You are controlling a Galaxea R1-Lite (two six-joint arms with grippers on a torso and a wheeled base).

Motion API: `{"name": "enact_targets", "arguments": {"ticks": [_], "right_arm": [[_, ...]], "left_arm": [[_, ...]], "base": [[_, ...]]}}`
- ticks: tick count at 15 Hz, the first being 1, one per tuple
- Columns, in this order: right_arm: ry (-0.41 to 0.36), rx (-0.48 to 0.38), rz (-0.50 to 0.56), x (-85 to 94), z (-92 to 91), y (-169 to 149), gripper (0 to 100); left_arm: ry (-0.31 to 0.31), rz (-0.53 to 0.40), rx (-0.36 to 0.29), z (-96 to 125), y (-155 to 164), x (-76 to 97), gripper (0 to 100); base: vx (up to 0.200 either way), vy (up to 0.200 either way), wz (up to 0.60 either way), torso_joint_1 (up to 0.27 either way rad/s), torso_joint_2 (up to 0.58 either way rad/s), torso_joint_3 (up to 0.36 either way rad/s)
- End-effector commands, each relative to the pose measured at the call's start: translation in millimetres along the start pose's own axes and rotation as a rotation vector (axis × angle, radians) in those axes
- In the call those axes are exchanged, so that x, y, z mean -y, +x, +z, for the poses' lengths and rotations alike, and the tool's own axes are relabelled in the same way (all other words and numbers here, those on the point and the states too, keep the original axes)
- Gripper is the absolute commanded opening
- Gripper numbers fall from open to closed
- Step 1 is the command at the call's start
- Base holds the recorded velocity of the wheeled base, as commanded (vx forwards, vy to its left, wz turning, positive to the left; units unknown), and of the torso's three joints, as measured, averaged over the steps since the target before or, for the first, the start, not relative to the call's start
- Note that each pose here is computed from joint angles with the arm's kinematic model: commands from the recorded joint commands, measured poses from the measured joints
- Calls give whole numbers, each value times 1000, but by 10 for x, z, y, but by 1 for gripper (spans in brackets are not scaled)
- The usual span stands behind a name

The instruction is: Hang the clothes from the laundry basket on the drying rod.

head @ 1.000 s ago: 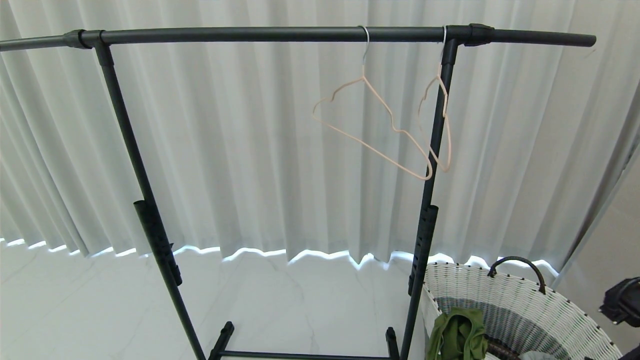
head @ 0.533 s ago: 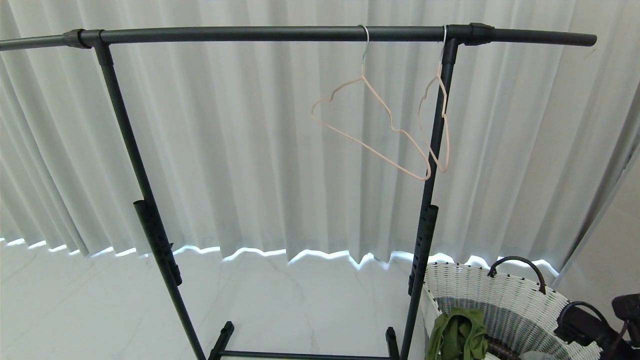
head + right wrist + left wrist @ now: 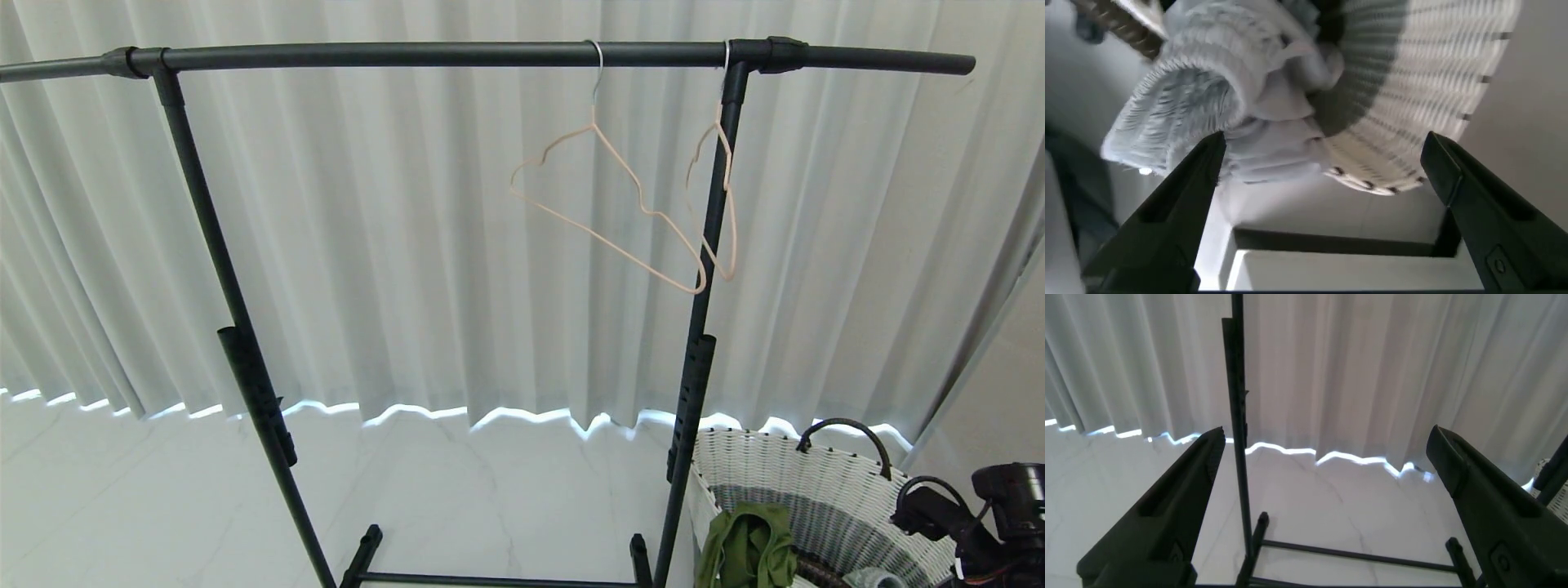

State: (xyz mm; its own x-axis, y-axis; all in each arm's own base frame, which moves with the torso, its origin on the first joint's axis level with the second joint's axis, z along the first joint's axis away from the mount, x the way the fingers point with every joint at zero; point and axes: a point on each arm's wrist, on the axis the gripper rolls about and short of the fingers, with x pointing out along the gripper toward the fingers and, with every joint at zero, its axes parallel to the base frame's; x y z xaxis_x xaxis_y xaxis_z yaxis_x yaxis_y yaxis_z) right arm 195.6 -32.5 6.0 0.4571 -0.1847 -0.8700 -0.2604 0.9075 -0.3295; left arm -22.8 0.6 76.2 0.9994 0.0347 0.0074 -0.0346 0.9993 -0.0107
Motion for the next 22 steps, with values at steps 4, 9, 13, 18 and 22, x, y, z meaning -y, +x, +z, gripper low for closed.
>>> {"name": "enact_targets", "arguments": {"ticks": [4, 9, 13, 18, 22], "right_arm": [[-38, 8, 57, -8, 0, 84, 100], [-84, 64, 119, -14, 25, 79, 100], [-97, 128, 143, 16, 108, 113, 100], [-98, 161, 126, 59, 213, 229, 100], [-117, 144, 146, -15, 202, 372, 100]], "left_arm": [[0, 1, 0, 0, 0, 0, 100], [0, 1, 0, 0, 0, 0, 100], [0, 1, 0, 0, 0, 0, 100], [0, 1, 0, 0, 0, 0, 100], [0, 1, 0, 0, 0, 0, 100]], "base": [[0, 0, 0, 0, 0, 0], [0, 0, 0, 0, 0, 0], [0, 0, 0, 0, 0, 0], [0, 0, 0, 0, 0, 0], [0, 0, 0, 0, 0, 0]]}}
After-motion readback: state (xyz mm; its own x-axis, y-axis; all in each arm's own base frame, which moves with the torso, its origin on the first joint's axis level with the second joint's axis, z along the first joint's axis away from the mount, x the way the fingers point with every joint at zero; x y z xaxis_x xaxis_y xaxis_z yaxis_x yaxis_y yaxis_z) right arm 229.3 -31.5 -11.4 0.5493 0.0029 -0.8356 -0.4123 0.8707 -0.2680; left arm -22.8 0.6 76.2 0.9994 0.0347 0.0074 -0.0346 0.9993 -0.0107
